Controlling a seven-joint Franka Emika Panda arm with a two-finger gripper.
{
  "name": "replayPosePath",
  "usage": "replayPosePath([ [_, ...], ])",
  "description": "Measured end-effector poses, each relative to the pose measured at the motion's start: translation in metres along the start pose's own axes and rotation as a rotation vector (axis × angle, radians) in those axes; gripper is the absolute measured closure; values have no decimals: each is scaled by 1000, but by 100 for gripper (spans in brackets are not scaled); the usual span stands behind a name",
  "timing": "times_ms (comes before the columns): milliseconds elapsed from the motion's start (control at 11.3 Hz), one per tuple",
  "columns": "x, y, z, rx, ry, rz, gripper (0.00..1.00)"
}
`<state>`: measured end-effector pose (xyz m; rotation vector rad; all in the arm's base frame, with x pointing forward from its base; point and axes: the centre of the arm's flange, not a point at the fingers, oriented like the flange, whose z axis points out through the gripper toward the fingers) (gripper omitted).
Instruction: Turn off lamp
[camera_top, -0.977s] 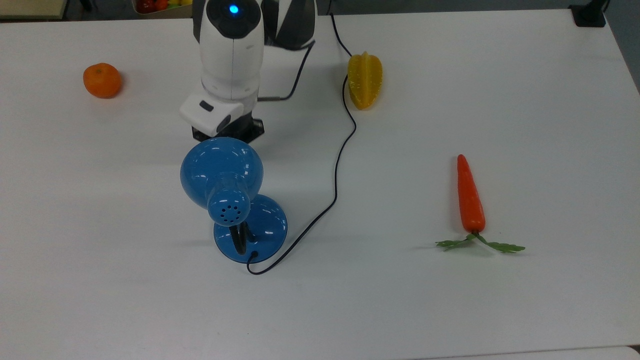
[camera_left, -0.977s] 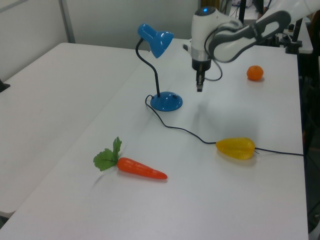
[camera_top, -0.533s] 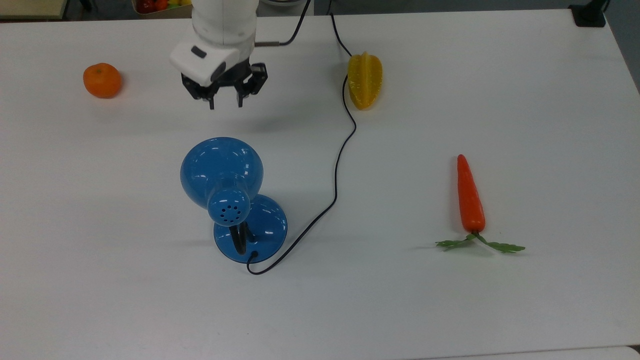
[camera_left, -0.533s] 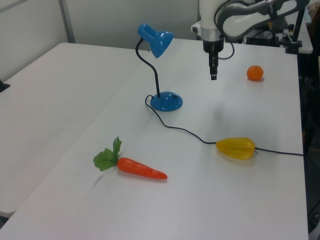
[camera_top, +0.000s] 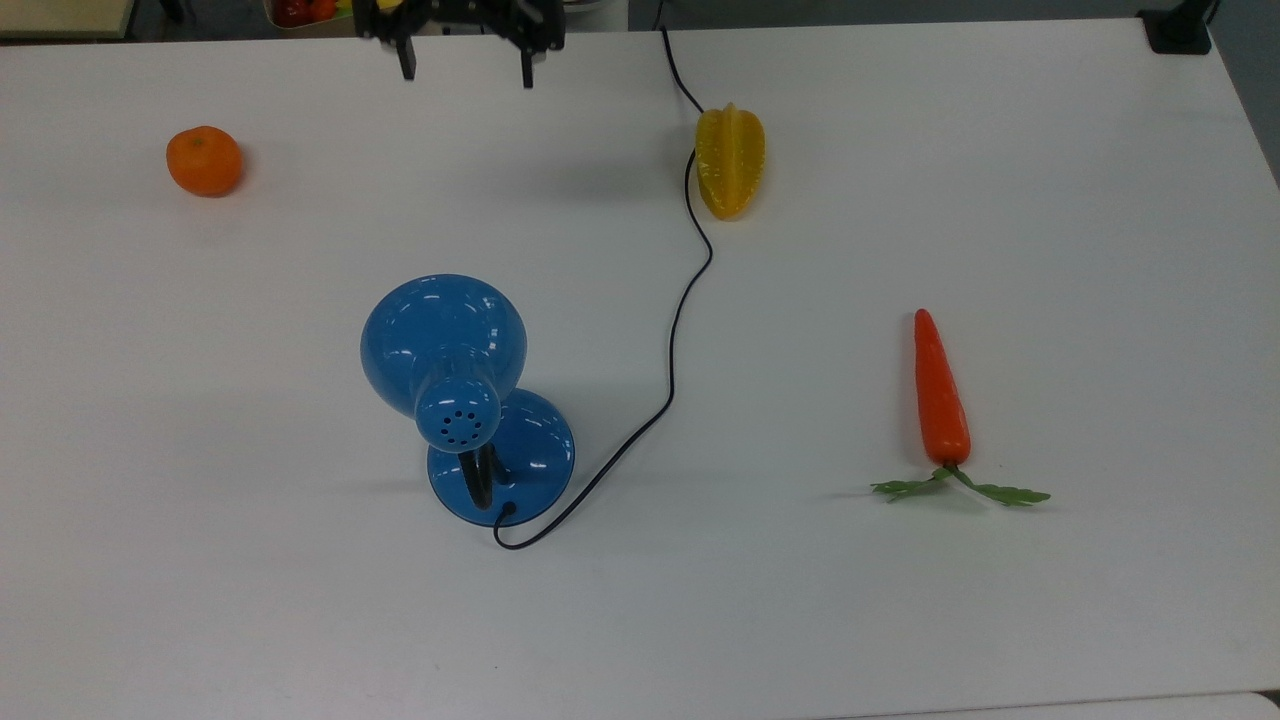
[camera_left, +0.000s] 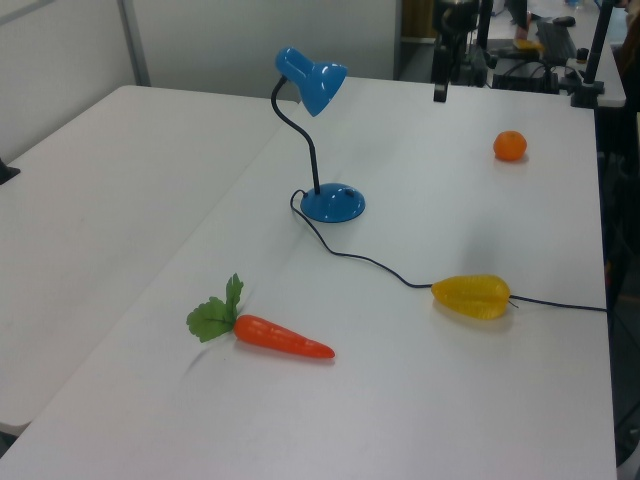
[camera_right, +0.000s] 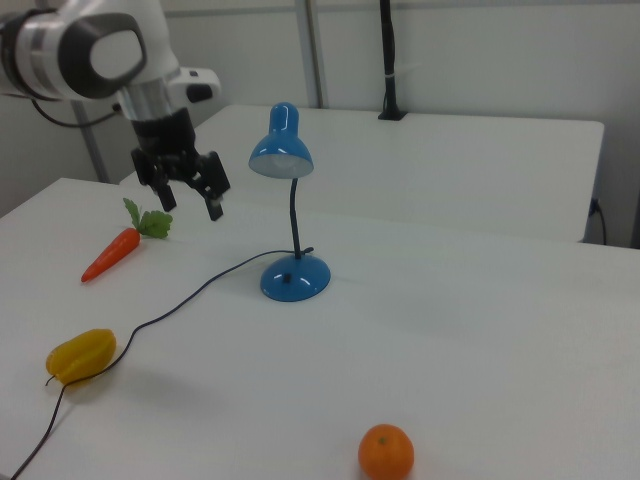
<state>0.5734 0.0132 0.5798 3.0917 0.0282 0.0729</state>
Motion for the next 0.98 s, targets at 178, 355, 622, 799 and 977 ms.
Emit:
replayPosePath([
  [178, -3, -14, -26, 44, 42, 60, 0],
  [355, -4, -27, -44, 85, 69, 62, 0],
  [622, -7, -45, -52, 96, 83, 5, 0],
  [799, -7, -42, -52, 90, 88, -120, 0],
  [977, -6, -39, -50, 88, 88, -147, 0],
])
